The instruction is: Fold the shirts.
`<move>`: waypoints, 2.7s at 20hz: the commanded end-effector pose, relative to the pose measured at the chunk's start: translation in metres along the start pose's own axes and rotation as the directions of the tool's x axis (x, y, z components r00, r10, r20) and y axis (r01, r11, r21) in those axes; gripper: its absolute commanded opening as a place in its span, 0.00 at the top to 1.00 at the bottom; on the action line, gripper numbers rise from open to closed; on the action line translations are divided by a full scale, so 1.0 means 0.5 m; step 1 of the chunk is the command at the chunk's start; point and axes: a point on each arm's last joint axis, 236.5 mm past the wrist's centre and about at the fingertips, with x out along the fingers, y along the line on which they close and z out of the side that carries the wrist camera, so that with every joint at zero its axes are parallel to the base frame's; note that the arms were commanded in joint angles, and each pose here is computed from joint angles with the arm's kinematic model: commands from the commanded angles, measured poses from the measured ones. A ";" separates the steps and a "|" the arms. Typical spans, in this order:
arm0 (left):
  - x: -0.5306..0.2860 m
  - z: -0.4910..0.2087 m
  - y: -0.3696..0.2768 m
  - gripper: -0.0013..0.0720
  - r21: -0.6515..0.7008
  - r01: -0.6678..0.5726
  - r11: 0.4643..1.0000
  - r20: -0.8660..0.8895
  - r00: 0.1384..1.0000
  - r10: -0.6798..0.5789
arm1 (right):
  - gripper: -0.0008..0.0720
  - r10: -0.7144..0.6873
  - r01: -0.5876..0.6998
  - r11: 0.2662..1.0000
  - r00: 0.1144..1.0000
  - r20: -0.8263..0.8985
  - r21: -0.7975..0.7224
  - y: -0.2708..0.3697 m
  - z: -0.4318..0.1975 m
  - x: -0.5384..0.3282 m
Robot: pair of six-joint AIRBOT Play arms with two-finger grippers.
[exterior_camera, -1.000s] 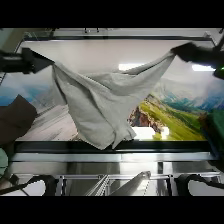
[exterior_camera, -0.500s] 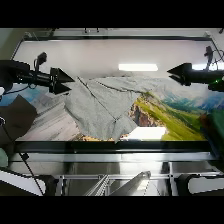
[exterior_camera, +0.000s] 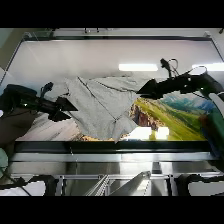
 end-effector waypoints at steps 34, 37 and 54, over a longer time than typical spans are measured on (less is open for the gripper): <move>0.029 -0.071 0.072 0.95 0.050 -0.275 0.960 -0.148 0.949 0.279 | 0.23 -0.181 0.159 0.970 0.977 0.111 0.183 -0.192 0.081 0.000; -0.092 -0.039 0.157 0.95 -0.041 -0.334 0.942 -0.025 0.942 0.333 | 0.23 -0.196 0.132 0.957 0.951 0.240 0.258 -0.238 0.136 -0.080; -0.122 -0.029 0.178 0.95 -0.051 -0.314 0.948 0.017 0.949 0.315 | 0.33 -0.338 0.355 0.876 0.935 -0.110 0.327 -0.368 -0.044 -0.086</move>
